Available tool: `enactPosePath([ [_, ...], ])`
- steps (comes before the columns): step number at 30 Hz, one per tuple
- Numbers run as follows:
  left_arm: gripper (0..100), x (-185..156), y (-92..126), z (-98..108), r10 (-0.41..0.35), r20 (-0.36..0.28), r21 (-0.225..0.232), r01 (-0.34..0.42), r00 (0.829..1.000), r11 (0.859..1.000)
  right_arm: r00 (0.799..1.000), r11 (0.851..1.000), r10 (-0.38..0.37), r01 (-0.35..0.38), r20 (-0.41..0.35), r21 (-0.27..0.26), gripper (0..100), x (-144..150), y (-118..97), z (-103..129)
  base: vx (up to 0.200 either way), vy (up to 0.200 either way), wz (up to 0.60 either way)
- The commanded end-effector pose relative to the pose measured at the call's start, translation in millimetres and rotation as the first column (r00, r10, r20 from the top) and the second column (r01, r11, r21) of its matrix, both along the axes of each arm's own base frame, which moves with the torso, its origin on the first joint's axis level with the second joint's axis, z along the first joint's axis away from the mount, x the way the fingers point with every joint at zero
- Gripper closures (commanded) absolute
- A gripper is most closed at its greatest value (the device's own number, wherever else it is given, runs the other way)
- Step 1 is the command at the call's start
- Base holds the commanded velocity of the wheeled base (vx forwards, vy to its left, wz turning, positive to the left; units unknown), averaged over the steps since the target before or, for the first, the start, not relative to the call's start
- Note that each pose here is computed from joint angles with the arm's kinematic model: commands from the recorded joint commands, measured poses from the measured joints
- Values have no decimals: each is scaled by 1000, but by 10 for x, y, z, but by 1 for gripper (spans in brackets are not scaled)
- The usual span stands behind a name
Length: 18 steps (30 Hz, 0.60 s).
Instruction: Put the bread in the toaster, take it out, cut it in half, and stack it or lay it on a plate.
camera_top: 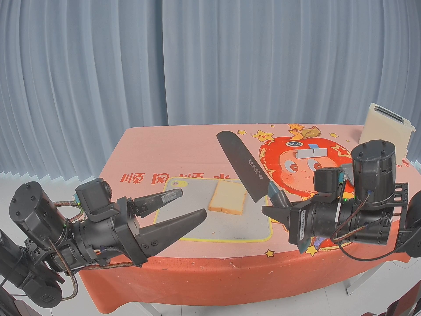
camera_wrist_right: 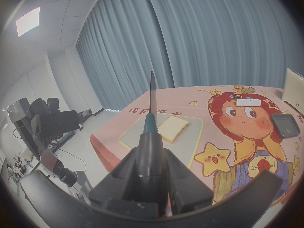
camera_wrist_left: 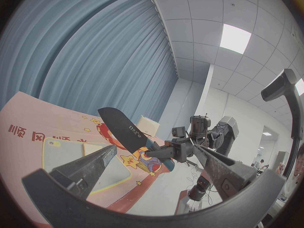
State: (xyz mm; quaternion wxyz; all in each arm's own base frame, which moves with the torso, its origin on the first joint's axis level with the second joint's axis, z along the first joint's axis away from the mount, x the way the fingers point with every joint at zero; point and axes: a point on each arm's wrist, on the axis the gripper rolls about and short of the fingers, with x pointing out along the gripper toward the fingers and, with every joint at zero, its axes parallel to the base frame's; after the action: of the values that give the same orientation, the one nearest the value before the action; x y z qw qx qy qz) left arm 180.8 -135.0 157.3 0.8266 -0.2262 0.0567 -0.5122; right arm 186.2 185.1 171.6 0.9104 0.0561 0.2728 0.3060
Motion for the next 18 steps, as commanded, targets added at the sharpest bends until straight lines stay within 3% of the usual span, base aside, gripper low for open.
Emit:
enactPosePath([
  [1, 0, -4, -1, -18, -2, -7, 5, 3, 1000, 1000, 1000, 1000, -3, 3, -7, -6, 100, 8, -4, -24, 0, 0, 0],
  [9, 0, -48, -29, -69, -24, -27, 19, 24, 999, 1000, 999, 998, -42, 41, -26, -38, 100, 108, -60, -109, 0, 0, 0],
  [11, 0, -46, -76, -140, -37, -51, 37, 39, 998, 999, 995, 994, -88, 84, -47, -77, 100, 242, -124, -220, 0, 0, 0],
  [18, 0, -59, -76, -158, -40, -51, 46, 42, 998, 998, 988, 987, -137, 130, -65, -96, 100, 353, -209, -288, 0, 0, 0],
])
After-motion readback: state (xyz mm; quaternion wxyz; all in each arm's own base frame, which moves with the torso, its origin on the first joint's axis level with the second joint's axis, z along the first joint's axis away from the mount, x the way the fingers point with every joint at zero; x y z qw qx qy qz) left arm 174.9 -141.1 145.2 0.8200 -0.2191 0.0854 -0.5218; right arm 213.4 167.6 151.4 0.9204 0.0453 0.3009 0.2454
